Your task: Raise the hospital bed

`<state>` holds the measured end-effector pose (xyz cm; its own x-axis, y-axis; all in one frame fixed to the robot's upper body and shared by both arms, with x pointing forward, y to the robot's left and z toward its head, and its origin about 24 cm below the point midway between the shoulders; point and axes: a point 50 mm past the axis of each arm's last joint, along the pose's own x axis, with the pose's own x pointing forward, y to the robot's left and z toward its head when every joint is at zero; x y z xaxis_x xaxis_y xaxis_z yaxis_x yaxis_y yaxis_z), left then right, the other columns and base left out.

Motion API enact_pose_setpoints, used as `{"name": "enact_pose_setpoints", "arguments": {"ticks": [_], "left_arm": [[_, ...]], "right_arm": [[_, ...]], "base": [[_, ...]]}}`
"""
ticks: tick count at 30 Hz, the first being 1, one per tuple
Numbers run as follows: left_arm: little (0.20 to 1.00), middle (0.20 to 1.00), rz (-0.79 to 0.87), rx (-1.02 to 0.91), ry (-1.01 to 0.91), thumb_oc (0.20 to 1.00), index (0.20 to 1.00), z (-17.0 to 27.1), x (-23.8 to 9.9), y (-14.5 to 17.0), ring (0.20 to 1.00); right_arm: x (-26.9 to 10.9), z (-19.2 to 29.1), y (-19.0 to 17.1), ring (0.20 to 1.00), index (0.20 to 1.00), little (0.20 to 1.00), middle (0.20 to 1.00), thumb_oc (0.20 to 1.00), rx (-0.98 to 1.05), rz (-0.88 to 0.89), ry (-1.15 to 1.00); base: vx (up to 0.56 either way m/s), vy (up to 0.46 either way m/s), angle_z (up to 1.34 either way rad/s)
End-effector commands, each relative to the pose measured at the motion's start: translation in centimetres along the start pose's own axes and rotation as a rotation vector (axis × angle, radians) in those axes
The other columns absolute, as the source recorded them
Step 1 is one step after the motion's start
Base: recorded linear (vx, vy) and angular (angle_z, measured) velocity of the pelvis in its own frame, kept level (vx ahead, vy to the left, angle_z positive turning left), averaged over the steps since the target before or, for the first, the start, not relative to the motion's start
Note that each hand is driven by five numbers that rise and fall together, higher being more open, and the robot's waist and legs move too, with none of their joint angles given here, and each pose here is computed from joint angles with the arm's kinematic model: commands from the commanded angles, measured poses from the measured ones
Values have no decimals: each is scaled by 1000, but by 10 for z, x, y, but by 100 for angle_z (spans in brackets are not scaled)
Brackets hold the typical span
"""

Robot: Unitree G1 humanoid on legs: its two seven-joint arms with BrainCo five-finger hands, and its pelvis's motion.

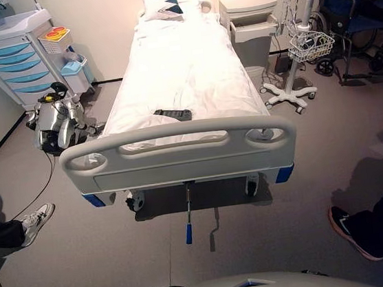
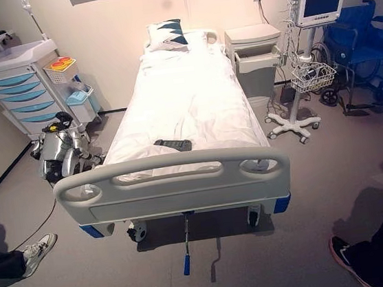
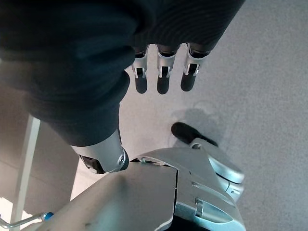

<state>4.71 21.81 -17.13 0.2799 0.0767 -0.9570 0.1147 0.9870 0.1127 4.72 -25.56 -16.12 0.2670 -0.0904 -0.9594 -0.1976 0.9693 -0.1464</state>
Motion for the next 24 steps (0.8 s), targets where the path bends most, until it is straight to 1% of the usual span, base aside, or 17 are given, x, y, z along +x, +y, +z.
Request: {"name": "enact_pose_setpoints", "arguments": {"ticks": [1, 24], "left_arm": [[1000, 1000, 55, -54, -40, 1000, 1000, 18, 1, 20, 1000], [1000, 1000, 70, -81, -50, 1000, 1000, 20, 1, 24, 1000]], "right_arm": [[5, 20, 4, 1000, 1000, 1000, 1000, 1000, -35, 15, -24], [4, 24, -4, 1000, 1000, 1000, 1000, 1000, -21, -1, -38]], "base": [[0, 0, 0], [0, 0, 0]]}}
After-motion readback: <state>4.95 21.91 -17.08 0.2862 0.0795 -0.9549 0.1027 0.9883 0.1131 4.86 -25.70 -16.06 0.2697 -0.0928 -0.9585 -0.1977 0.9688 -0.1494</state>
